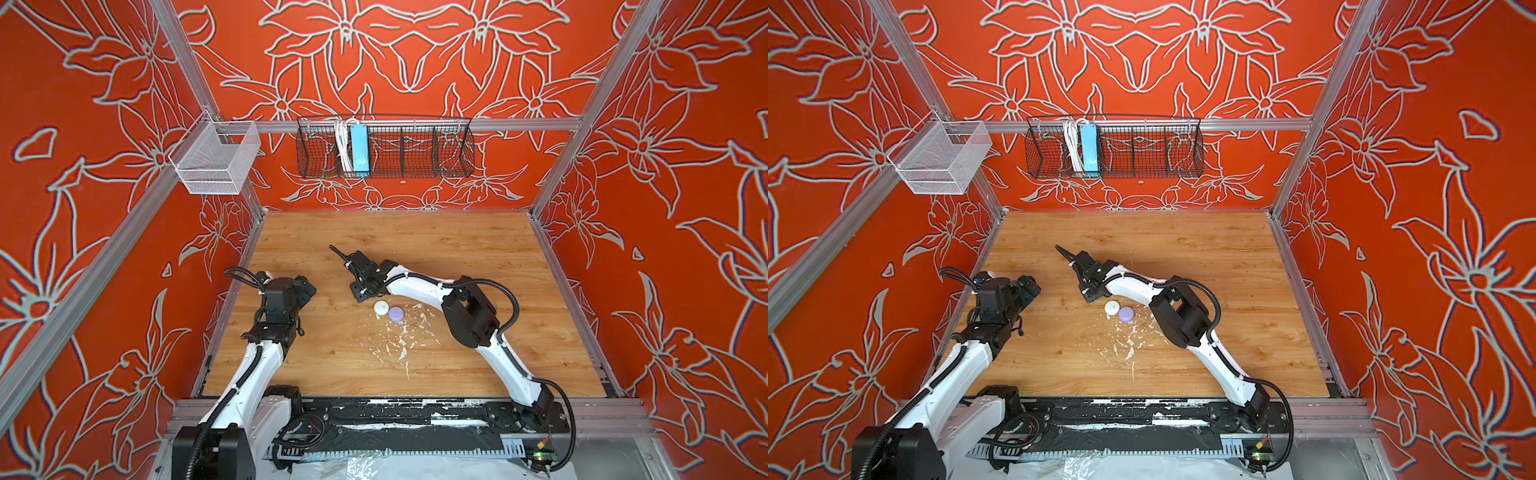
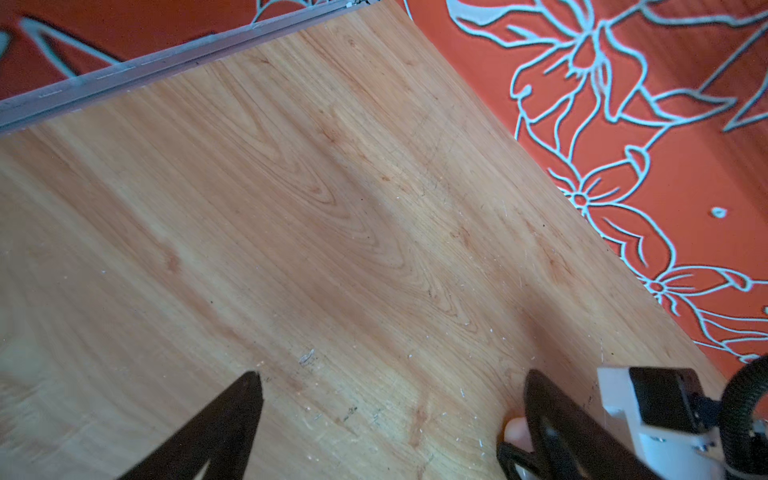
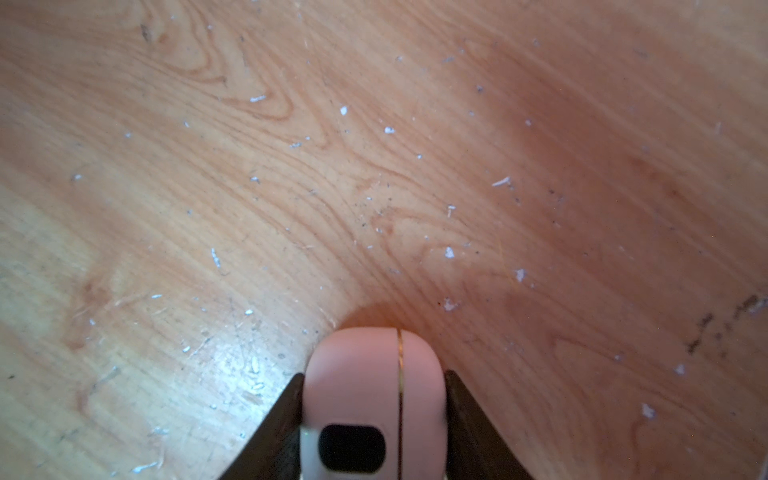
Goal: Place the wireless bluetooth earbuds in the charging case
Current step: 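Align the right gripper over the white charging case and close on it, then lift the case with the right gripper while the left gripper moves in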
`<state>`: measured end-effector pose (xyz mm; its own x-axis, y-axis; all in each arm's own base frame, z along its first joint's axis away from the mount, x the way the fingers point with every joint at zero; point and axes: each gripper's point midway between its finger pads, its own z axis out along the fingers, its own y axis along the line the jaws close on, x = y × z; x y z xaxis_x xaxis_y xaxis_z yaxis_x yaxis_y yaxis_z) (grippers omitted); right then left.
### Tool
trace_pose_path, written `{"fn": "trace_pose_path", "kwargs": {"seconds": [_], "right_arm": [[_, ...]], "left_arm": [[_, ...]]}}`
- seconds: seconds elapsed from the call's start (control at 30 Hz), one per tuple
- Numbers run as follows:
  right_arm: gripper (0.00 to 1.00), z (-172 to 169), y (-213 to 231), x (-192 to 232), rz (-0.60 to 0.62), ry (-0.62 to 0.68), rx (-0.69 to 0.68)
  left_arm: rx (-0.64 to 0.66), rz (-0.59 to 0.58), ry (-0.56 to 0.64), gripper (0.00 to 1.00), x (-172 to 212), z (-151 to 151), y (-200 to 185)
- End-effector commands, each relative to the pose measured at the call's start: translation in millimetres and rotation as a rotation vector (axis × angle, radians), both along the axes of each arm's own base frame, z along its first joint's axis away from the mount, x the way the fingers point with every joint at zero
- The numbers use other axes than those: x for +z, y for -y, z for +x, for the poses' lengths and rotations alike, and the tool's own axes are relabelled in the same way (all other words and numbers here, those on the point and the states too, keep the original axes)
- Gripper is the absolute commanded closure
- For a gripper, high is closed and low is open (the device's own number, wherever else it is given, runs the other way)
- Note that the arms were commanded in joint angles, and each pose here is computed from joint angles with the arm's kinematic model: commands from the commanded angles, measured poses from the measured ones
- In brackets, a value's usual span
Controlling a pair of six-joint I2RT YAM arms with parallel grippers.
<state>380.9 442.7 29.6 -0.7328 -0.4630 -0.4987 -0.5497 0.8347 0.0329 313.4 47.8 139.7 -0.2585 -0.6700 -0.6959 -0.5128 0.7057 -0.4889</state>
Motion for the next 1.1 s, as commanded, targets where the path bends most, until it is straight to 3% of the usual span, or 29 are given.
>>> {"fn": "trace_pose_path", "kwargs": {"seconds": [0.0,0.17,0.3,0.4,0.53,0.67,0.77,1.07], "right_arm": [[0.57,-11,12,-12,-0.056,-0.014,0.019],[0.64,-8,15,53,0.02,0.101,0.042],[0.65,-14,25,113,0.073,0.236,0.077],[0.66,-27,35,154,0.069,0.374,0.116],[0.77,-52,47,199,0.029,0.53,0.151],[0.8,-88,46,223,0.058,0.598,0.265],[0.96,-100,58,235,0.047,0.635,0.29],[0.93,-99,107,262,-0.003,0.954,0.248]], "left_arm": [[-0.062,-0.003,0.067,0.03,3,11,8],[-0.14,-0.001,0.14,0.03,9,18,20],[-0.344,-0.041,0.221,0.03,35,21,55],[-0.408,-0.059,0.266,0.03,51,17,67],[-0.506,-0.081,0.36,0.03,68,11,85],[-0.587,-0.087,0.405,0.03,81,10,101],[-0.658,-0.093,0.428,0.03,86,9,116],[-0.895,-0.04,0.445,0.03,94,5,170]]}}
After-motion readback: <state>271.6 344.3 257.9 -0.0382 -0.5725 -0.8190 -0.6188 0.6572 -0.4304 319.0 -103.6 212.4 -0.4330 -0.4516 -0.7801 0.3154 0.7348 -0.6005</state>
